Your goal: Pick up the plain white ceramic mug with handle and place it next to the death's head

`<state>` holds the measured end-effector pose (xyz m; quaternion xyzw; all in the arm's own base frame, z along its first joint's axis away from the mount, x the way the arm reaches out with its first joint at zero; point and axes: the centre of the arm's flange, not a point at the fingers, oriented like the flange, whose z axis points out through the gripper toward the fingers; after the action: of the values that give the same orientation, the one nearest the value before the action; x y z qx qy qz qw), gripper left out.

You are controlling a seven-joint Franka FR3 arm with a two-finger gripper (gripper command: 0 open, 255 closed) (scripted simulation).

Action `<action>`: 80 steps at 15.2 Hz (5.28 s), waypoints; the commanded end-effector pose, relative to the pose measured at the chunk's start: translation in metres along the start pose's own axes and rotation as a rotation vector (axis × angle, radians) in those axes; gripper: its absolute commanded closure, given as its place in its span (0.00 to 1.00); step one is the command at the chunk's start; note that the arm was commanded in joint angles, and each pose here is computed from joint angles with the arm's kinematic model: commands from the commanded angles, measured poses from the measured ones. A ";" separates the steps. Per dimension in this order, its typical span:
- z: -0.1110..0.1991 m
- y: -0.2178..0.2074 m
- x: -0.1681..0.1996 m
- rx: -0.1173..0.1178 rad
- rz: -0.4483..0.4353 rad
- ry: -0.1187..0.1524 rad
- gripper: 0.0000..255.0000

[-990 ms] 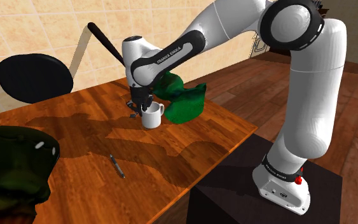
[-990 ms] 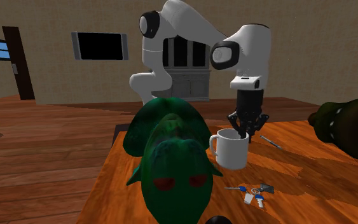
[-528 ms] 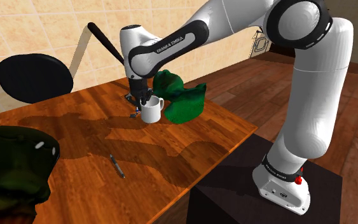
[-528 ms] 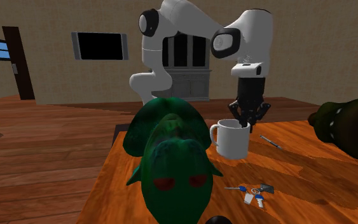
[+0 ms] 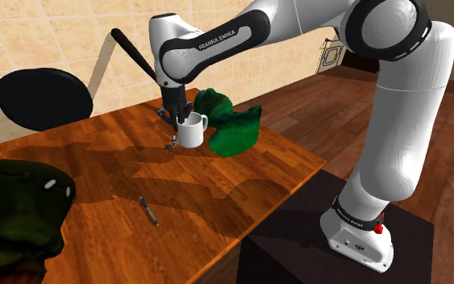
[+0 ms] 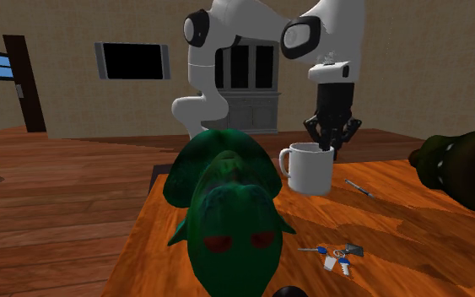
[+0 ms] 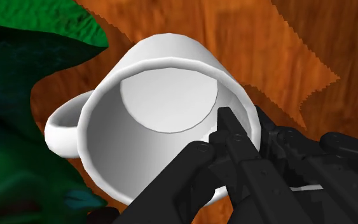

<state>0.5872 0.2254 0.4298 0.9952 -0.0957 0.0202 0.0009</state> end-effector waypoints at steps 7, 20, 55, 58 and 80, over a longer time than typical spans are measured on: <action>-0.043 -0.001 0.002 0.000 0.000 0.000 1.00; -0.111 -0.001 0.005 0.000 0.000 0.000 1.00; -0.217 -0.143 -0.147 0.000 0.000 0.000 1.00; -0.218 -0.170 -0.176 0.000 0.000 0.000 1.00; -0.170 -0.277 -0.296 0.000 0.000 0.000 1.00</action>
<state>0.3419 0.5566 0.5942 0.9952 -0.0957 0.0201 0.0014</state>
